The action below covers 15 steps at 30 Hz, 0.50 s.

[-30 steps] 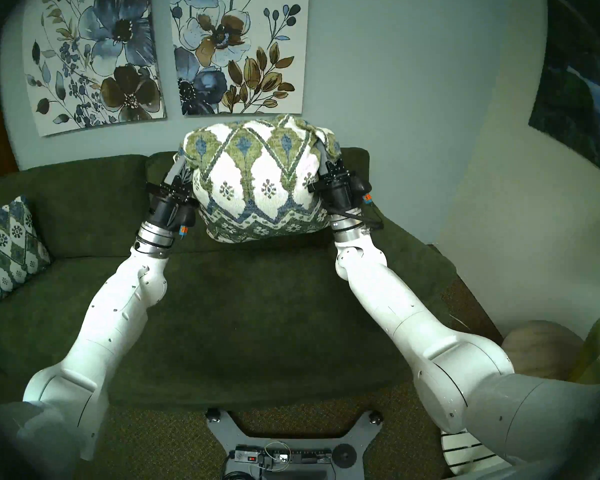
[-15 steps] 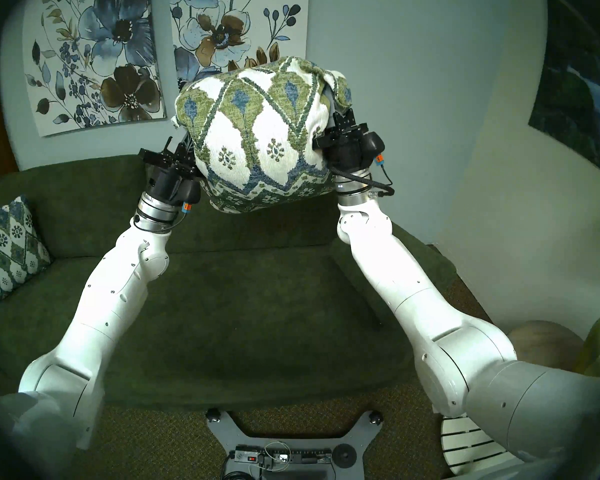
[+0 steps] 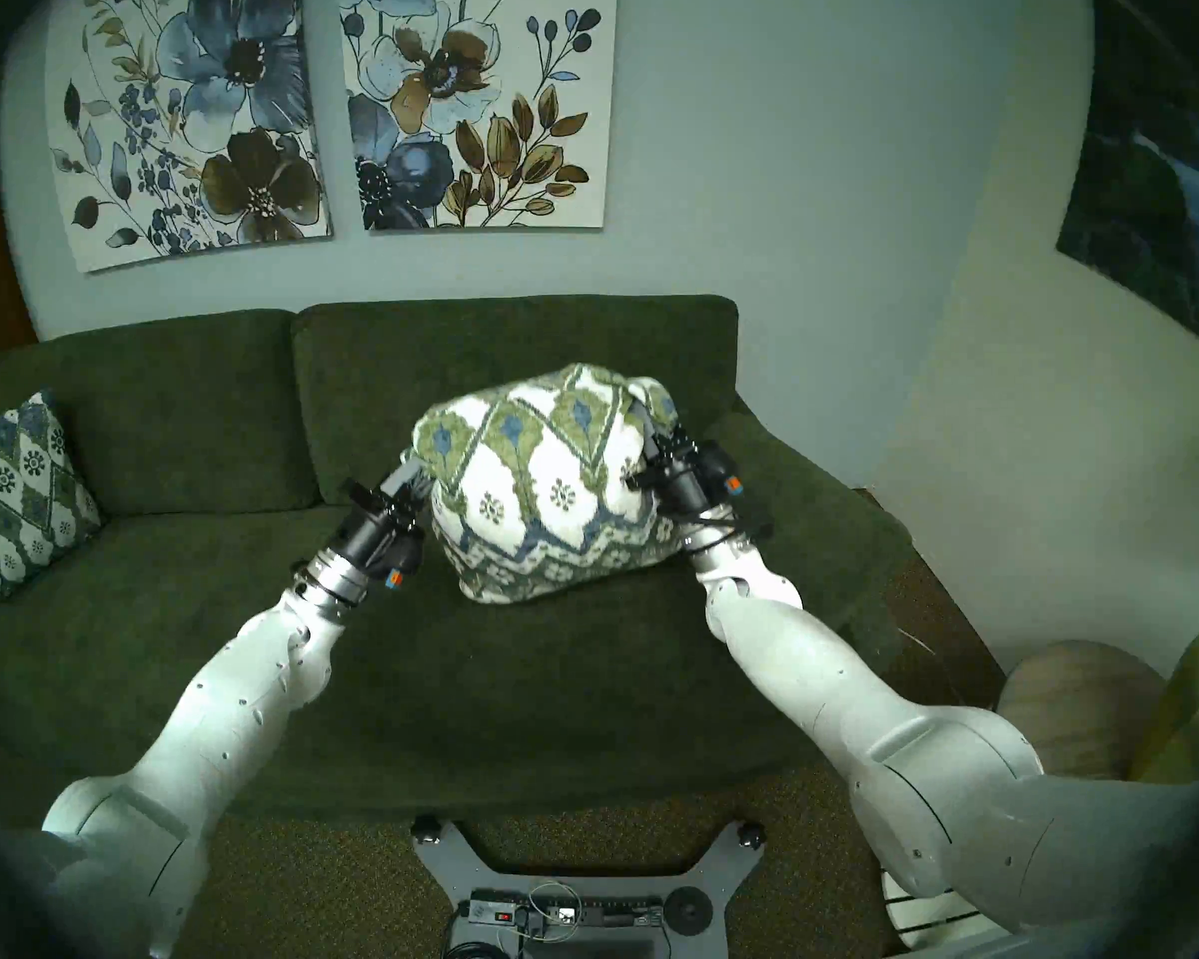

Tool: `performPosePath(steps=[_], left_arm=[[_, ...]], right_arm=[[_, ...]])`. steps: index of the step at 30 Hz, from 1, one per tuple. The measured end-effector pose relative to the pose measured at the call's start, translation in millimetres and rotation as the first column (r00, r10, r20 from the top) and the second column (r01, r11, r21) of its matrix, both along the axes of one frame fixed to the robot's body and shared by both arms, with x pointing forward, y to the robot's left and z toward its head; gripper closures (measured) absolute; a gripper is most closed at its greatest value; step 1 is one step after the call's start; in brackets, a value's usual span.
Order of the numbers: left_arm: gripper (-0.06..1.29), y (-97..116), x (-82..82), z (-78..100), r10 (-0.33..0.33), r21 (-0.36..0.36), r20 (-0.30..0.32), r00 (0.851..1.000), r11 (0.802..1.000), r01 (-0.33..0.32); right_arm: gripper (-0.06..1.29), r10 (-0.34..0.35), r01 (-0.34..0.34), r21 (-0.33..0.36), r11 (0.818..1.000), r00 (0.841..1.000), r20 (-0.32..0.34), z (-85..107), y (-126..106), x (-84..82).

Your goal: Fluff a cushion

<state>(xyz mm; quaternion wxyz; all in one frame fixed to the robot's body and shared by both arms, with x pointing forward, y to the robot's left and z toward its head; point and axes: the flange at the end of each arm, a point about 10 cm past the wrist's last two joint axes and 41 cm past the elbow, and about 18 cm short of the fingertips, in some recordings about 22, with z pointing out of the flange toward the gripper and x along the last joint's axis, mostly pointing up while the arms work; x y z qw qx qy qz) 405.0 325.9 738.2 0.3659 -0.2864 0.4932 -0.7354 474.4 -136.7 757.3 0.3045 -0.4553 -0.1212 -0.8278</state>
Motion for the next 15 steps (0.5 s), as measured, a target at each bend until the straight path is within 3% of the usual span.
performPosePath(steps=[3, 4, 9, 10, 15], left_arm=[[1.25, -1, -22.7, -36.9, 0.005, 0.02, -0.109, 0.994, 1.0, -0.003], [1.25, -3, -39.2, -60.6, 0.009, 0.026, -0.178, 0.984, 1.0, -0.005], [1.25, -13, -67.9, -96.7, 0.01, 0.018, -0.282, 0.959, 1.0, -0.005], [1.25, -18, -79.7, -109.6, 0.01, 0.009, -0.318, 0.948, 1.0, -0.008], [1.25, -30, -106.4, -135.3, 0.013, -0.023, -0.39, 0.921, 0.999, -0.024]], right_arm=[[1.27, -0.001, -0.002, -0.036, 0.999, 0.996, -0.09, -37.9, -5, -22.7], [1.27, -0.002, -0.006, -0.057, 0.998, 0.989, -0.151, -62.6, -7, -40.1], [1.27, 0.003, -0.024, -0.083, 0.996, 0.971, -0.24, -98.1, -6, -70.6], [1.27, 0.006, -0.032, -0.09, 0.995, 0.963, -0.271, -109.9, -5, -82.2], [1.27, 0.011, -0.051, -0.11, 0.993, 0.941, -0.337, -134.8, -4, -108.7]])
